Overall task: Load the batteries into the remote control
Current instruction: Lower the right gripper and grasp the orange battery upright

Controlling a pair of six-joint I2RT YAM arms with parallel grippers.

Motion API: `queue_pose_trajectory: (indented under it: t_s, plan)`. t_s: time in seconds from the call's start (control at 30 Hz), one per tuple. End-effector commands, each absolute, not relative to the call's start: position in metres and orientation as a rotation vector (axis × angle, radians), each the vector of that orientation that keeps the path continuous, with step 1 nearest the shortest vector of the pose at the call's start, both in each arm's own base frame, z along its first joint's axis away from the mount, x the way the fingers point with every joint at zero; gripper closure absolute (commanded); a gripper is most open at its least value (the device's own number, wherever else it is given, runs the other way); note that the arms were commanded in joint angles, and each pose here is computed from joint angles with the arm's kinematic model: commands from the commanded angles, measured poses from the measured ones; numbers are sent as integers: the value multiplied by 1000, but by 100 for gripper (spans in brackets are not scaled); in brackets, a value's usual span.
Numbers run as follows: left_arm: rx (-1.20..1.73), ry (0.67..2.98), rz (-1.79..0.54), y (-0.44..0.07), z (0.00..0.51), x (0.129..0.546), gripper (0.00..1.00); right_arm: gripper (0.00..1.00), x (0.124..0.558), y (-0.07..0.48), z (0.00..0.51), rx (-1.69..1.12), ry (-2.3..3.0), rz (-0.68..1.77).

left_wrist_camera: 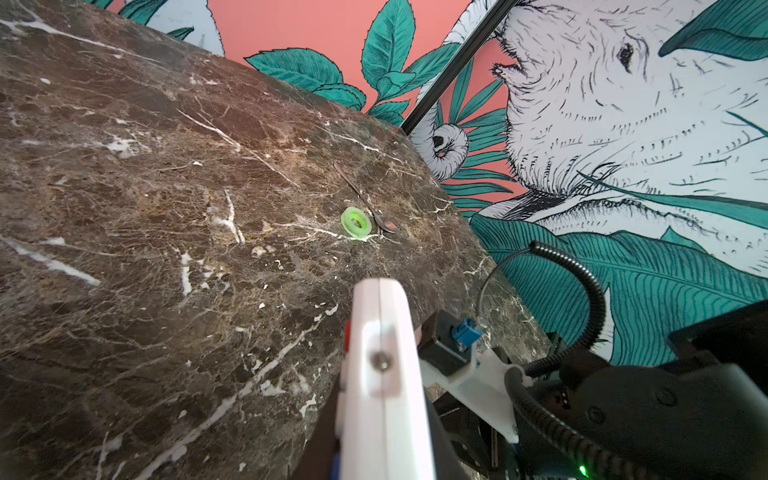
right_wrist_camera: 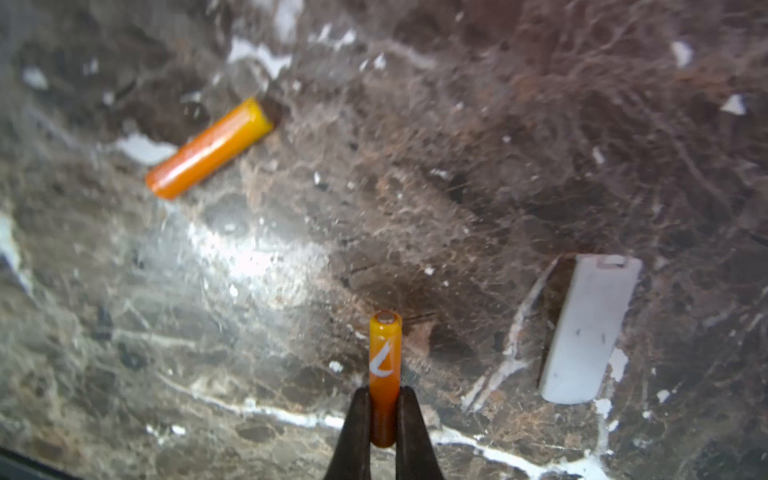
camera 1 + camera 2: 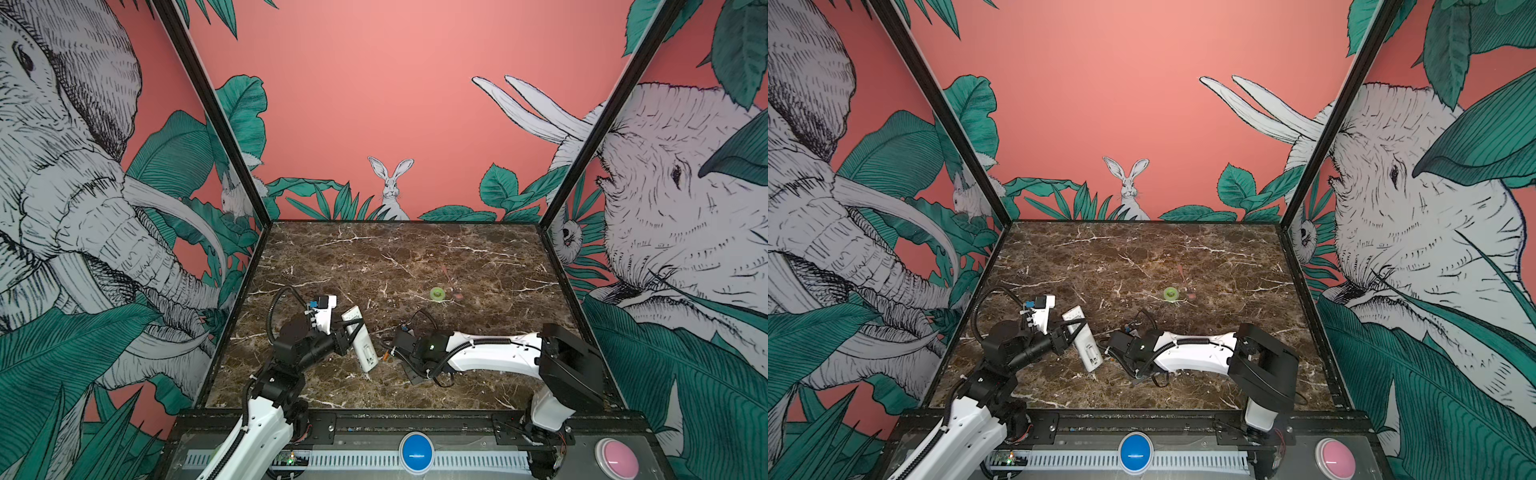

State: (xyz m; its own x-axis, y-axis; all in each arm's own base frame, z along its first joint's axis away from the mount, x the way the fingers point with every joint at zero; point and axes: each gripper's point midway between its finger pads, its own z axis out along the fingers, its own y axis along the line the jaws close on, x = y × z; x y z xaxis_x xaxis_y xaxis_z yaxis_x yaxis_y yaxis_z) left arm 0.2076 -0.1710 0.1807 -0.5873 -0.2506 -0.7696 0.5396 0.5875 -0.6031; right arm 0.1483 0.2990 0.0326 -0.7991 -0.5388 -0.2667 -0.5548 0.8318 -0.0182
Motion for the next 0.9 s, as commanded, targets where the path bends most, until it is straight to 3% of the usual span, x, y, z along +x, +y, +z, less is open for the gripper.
queue_pose_trajectory:
  t_s: [0.0, 0.47, 0.87]
  plan:
    - [258, 1844, -1116, -173, 198, 209, 100, 99, 143, 302, 33, -987, 2741, 112]
    - [220, 1855, -1099, -169, 194, 211, 100, 97, 141, 293, 8, -1062, 2751, 79]
    - [208, 1863, -1091, -169, 193, 215, 100, 81, 141, 285, 11, -1054, 2756, 33]
